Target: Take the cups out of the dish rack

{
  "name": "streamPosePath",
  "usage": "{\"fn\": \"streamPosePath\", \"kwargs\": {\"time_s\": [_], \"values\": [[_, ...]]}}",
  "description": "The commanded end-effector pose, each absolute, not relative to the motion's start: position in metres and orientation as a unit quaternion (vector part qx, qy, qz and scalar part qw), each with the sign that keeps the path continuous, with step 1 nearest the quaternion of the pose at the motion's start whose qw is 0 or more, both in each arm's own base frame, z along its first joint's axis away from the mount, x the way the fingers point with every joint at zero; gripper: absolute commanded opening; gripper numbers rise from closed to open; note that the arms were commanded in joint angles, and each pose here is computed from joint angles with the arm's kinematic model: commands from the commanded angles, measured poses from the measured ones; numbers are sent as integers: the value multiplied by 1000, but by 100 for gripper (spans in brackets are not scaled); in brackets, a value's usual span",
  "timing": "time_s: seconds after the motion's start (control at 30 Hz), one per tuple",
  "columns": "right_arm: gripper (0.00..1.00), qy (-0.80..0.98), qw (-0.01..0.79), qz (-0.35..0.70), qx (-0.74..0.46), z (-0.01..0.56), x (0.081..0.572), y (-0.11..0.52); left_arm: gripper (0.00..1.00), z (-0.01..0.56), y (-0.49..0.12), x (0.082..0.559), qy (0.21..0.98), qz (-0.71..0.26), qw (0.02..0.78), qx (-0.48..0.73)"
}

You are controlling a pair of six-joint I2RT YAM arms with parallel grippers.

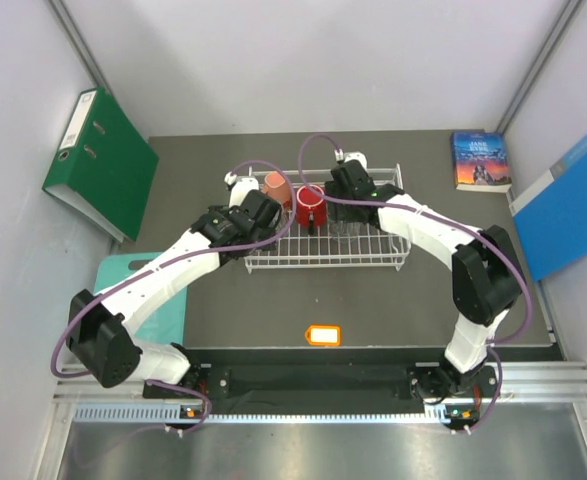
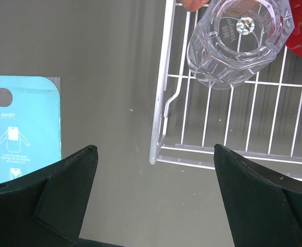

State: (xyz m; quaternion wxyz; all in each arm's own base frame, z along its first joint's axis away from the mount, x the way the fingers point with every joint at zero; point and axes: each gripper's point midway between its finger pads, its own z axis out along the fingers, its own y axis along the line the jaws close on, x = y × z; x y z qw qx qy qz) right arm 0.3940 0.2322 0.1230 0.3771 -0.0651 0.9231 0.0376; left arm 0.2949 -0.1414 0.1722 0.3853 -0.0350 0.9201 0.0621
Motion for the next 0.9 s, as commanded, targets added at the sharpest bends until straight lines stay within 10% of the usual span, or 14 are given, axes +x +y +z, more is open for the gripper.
{"fn": "streamPosePath", "kwargs": {"time_s": [0.0,0.57,0.87], "values": [[0,906,418,45,-48,155,398,229,99,174,-145,299,916,57,395,-39],[0,817,552,166,-25,330,347,222,99,201,-162,320,902,21,426,-62],[0,714,516,474,15,359,339,218,99,289,-216,327,811,-364,443,-116]]}}
